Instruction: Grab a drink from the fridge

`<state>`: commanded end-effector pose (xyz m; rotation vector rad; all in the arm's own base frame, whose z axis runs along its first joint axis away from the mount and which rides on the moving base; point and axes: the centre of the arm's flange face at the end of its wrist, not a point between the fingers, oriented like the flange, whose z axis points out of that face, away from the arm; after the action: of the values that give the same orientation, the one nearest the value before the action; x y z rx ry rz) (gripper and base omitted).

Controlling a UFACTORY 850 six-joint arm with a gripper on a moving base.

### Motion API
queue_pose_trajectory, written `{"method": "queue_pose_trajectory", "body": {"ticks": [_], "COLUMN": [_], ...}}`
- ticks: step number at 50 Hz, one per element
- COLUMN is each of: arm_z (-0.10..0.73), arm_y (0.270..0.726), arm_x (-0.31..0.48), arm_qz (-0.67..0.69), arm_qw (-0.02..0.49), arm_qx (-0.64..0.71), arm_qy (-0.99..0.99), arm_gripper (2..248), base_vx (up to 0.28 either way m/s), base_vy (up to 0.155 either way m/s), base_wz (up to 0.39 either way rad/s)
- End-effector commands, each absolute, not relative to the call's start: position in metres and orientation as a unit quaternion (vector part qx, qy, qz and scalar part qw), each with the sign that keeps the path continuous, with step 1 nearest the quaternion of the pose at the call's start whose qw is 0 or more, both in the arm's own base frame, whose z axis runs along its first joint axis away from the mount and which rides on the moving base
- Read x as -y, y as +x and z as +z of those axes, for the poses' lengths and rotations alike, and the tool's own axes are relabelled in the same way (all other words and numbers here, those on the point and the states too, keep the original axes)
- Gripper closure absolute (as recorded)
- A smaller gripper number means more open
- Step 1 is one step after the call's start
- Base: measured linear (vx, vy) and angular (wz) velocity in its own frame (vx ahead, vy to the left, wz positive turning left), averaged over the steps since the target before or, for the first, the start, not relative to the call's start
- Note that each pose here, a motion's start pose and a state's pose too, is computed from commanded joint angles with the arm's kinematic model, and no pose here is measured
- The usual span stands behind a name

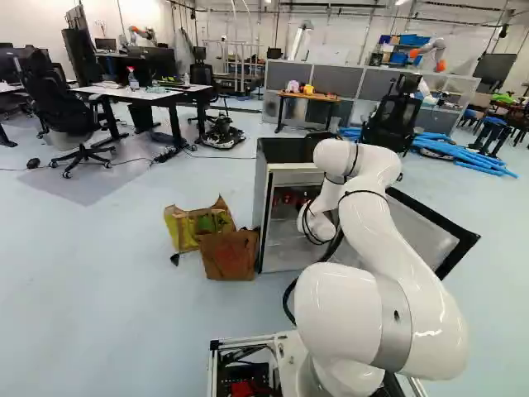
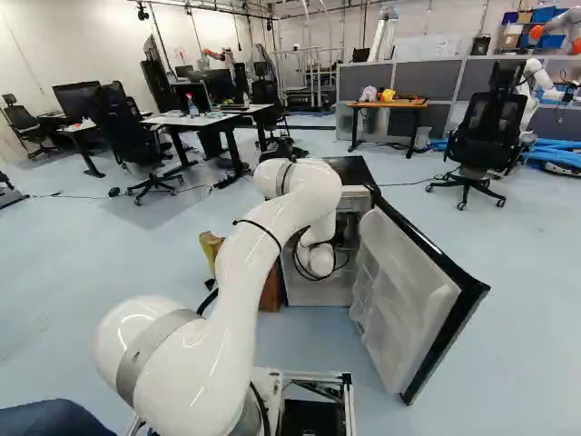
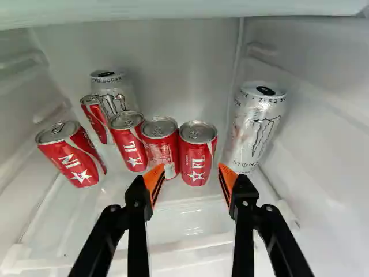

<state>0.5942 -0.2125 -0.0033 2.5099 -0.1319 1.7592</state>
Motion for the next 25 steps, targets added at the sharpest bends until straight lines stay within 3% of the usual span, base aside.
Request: {"method": "queue_pose_trajectory", "body": {"ticks": [25], "arm_z": [-0.0057], "arm_y": [0.6003], "arm_x": [0.2152], "arm_qz": [0.578], "arm_qw": [0.039], "arm_qx": [0.042], "arm_qy": [0.814], "arm_gripper": [101], "base_vx": [0.0], "base_vy": [0.0], "base_wz": [0.0]}}
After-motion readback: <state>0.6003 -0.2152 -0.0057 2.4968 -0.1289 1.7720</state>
